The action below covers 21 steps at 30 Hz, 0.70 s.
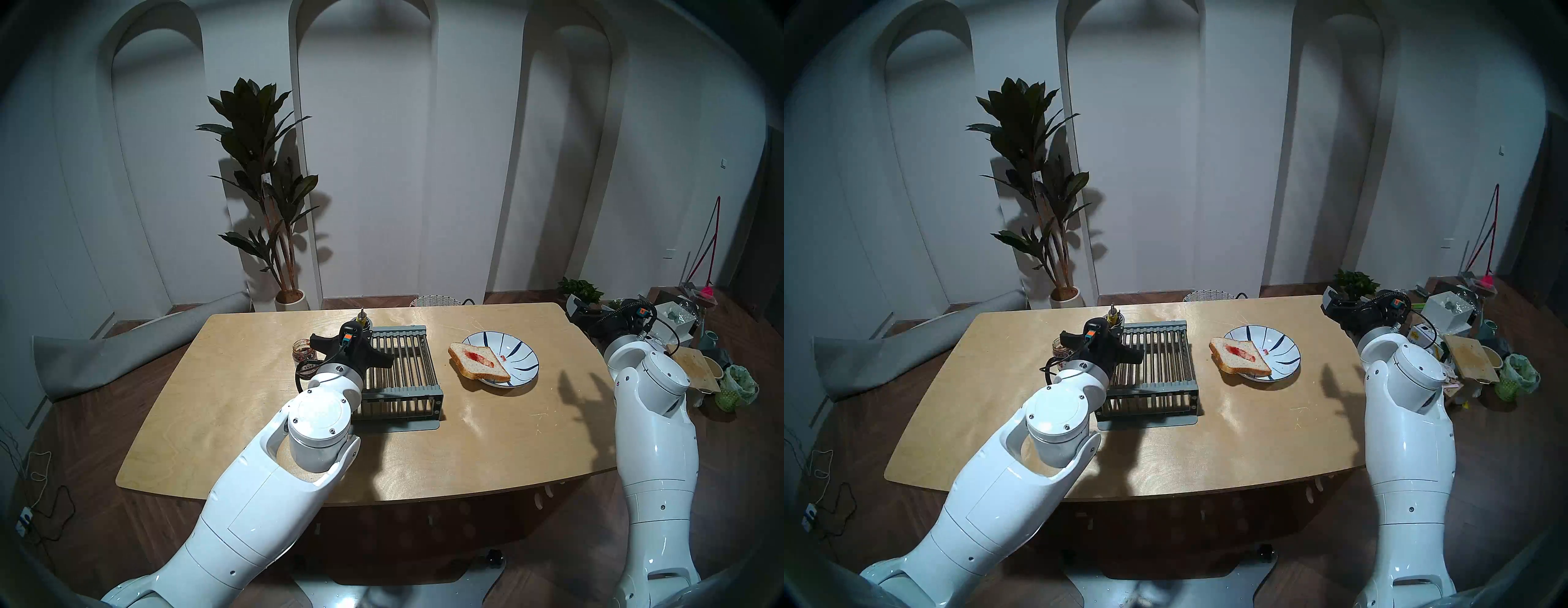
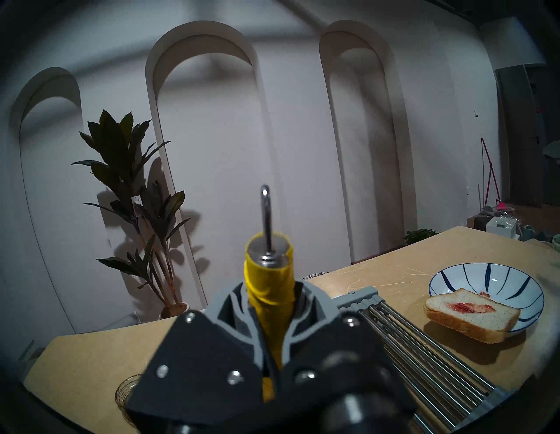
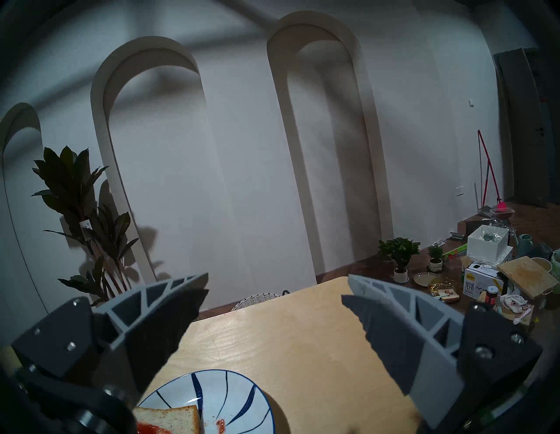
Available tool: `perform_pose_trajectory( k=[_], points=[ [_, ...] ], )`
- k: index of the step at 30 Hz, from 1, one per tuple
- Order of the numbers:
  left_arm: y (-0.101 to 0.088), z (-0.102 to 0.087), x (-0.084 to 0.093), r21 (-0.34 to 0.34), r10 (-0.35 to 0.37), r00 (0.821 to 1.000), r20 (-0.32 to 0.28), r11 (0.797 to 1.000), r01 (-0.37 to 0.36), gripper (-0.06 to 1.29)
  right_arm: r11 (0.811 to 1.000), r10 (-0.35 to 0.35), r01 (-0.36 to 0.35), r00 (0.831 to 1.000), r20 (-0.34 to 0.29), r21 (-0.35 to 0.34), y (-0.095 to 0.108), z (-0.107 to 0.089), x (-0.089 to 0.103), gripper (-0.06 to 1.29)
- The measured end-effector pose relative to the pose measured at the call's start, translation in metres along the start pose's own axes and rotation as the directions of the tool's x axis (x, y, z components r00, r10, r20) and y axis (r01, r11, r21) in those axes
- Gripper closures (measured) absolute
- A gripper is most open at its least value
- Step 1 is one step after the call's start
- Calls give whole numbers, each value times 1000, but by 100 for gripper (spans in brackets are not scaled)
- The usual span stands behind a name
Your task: Spread jam over the slice of bread with the knife
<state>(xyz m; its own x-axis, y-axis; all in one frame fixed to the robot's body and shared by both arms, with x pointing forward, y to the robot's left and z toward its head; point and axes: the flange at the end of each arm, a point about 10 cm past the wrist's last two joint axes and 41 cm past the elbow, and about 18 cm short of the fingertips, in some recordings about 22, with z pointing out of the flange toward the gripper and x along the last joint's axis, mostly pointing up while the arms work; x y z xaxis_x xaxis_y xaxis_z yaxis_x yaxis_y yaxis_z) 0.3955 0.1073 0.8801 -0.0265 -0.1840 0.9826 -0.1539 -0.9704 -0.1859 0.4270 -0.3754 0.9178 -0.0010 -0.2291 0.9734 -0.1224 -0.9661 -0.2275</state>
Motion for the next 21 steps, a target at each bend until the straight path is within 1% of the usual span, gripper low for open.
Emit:
perform_pose_trajectory(
  k=[9, 18, 21],
  points=[
    [2, -12, -10, 34, -35, 997, -66, 999, 38, 119, 1000, 7, -7, 1000, -1, 16, -6, -4, 4, 3],
    [8, -22, -26, 45, -80, 986, -145, 995, 87, 119, 1000, 5, -5, 1000, -6, 23, -10, -9, 10, 3],
    [11, -25, -32, 45, -86, 984, -157, 995, 94, 119, 1000, 3, -3, 1000, -4, 26, -12, -9, 10, 3]
  ],
)
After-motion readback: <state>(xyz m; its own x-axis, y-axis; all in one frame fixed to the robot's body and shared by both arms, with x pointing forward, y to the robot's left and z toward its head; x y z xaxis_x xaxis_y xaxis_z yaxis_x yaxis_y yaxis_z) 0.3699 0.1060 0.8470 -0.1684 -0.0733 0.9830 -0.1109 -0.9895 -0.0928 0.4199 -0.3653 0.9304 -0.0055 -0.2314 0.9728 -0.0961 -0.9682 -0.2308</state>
